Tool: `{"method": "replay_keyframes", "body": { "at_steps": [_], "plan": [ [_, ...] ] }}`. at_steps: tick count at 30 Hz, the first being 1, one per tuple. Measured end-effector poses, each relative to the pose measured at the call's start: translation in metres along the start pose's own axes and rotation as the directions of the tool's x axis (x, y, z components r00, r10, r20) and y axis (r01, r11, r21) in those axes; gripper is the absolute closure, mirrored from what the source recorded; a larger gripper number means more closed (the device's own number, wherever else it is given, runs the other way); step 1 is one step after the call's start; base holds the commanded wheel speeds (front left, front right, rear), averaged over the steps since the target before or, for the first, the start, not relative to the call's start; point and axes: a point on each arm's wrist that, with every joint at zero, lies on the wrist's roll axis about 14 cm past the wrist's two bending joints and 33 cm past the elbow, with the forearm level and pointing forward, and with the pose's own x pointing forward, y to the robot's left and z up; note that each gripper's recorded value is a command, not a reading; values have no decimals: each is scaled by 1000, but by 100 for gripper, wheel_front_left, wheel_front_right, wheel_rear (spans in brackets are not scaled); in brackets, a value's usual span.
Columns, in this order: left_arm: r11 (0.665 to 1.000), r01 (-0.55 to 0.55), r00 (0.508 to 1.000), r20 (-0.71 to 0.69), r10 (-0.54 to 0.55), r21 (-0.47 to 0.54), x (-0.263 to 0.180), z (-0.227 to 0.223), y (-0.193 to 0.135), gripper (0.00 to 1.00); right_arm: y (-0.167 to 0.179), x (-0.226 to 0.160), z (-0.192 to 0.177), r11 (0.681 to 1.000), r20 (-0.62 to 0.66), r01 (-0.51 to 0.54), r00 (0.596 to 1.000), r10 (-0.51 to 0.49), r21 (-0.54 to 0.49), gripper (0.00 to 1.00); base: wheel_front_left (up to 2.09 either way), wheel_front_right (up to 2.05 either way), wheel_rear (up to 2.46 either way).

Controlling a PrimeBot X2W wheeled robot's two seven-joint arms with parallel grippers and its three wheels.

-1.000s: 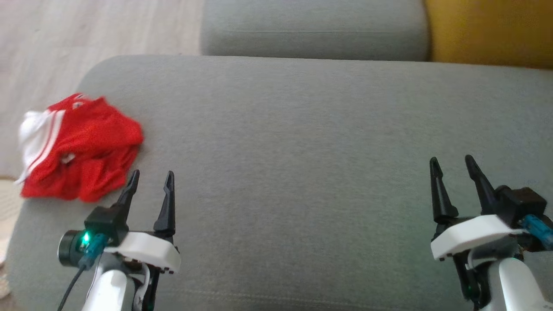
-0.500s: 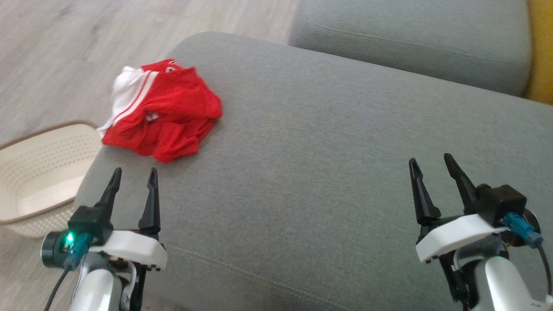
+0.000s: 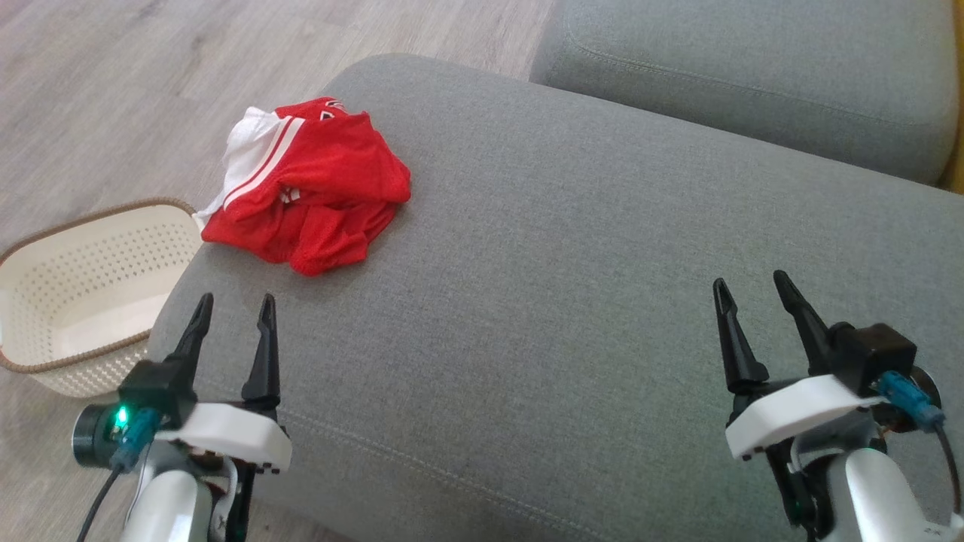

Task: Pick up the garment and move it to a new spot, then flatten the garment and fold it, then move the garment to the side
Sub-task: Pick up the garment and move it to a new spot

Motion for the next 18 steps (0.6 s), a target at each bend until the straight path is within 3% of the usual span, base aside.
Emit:
{"method": "replay_keyframes", "body": {
  "at_steps": [9,18],
  "plan": [
    [1000,-16,1000,10,16,-3,6,4,4,0,-4,3,-6,1000,-16,6,1000,-5,11,0,0,0,0],
    [1000,-3,995,98,1,22,70,38,0,0,-19,28,-5,1000,-19,13,1000,-13,4,0,0,0,0]
  ]
}}
